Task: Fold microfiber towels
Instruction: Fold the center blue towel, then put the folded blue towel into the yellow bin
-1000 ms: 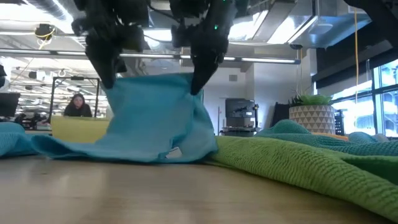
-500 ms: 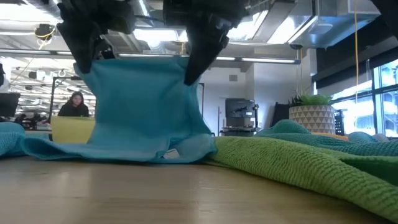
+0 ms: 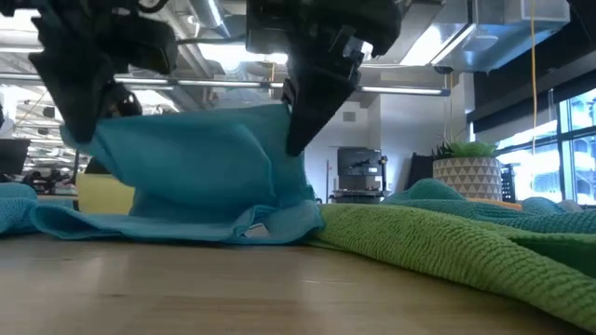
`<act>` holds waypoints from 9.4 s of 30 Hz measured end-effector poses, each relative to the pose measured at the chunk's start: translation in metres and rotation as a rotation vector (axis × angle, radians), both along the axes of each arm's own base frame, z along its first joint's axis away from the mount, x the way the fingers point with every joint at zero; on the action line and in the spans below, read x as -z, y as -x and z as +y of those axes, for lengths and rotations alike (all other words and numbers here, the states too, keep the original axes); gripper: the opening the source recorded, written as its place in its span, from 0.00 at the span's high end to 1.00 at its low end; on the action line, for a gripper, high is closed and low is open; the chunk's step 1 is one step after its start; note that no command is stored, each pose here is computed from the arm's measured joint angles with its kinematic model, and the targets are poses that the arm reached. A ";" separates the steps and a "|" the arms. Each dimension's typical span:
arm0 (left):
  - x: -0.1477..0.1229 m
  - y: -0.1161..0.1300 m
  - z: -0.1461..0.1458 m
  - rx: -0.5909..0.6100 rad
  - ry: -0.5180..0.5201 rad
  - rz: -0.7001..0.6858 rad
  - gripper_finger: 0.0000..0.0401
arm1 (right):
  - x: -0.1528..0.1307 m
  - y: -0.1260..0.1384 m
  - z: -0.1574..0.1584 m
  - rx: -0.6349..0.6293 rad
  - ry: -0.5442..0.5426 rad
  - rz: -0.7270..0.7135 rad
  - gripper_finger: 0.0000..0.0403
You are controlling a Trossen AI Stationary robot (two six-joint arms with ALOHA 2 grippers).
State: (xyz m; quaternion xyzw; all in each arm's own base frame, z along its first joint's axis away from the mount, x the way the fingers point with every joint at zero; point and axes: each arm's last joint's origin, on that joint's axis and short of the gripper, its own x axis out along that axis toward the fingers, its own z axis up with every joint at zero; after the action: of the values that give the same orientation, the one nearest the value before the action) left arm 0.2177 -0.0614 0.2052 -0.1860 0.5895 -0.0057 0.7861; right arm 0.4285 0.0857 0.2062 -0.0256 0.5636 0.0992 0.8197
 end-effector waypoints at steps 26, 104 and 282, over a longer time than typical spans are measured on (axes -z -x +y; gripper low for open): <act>0.007 -0.010 -0.012 -0.053 0.177 -0.143 0.75 | 0.012 0.007 0.000 0.128 -0.078 0.087 0.89; 0.095 -0.091 0.131 0.199 0.368 -0.163 0.51 | -0.173 0.135 -0.108 0.503 -0.137 -0.160 0.51; 0.065 0.049 0.310 -0.375 -0.143 0.594 0.66 | -0.181 0.145 -0.195 0.557 -0.063 -0.317 0.51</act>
State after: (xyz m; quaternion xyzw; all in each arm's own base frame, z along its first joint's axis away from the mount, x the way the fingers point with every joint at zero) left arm 0.1688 0.2489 0.1400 -0.2292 0.7468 0.2343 0.5786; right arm 0.2830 -0.1096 0.3869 0.1397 0.4108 -0.1167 0.8934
